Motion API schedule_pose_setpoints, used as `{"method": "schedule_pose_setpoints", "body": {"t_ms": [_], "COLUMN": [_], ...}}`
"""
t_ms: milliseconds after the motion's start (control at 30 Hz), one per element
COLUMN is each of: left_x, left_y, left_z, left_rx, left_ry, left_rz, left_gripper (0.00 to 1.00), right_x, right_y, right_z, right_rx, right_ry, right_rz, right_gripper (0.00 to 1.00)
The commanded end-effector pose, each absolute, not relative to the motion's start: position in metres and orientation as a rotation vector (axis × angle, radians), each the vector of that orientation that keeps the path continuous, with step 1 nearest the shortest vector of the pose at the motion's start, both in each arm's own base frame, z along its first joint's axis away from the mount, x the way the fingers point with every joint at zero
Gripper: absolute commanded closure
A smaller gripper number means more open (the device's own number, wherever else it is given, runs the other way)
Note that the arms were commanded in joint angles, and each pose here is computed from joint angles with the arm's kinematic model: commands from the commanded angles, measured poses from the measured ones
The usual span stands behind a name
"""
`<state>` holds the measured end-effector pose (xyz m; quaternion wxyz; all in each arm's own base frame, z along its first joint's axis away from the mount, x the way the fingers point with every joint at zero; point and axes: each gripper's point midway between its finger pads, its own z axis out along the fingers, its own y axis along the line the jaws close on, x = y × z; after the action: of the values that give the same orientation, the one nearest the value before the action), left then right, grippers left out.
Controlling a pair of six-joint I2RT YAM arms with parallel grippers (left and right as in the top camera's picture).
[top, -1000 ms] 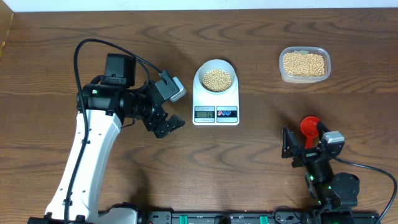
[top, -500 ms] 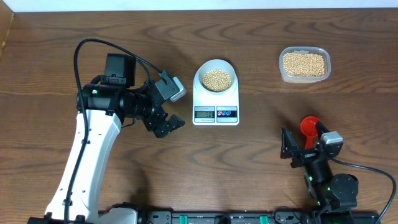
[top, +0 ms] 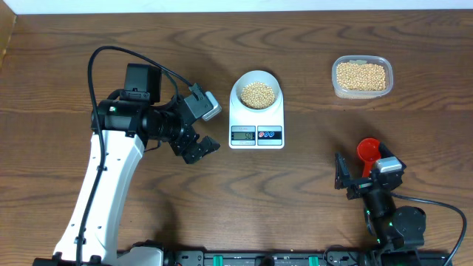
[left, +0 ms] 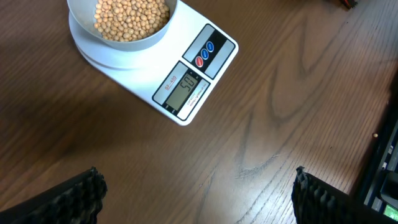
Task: Scoop item into bowl and weigh 50g on scale
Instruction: 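Open the right gripper, release the scoop, and raise the gripper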
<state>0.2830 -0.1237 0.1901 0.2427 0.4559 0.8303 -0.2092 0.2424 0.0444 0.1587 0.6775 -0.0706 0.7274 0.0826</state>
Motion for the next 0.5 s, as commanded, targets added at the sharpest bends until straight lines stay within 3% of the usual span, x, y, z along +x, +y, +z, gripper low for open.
{"method": "schedule_pose_setpoints", "body": {"t_ms": [0, 467], "left_x": [0.2845, 0.2845], "left_y": [-0.1234, -0.1234], "left_z": [0.1990, 0.1990], "left_rx": [1.253, 1.253], "left_ry": [2.235, 2.236], "left_rz": [-0.557, -0.556], "left_gripper": [0.02, 0.02], "right_x": [0.2419, 0.2424], "right_y": [0.0447, 0.0422], "right_z": [0.1590, 0.1585], "right_rx": [-0.191, -0.251], "right_ry": [1.626, 1.619], "right_rz": [0.152, 0.072], "right_gripper": [0.01, 0.01]}}
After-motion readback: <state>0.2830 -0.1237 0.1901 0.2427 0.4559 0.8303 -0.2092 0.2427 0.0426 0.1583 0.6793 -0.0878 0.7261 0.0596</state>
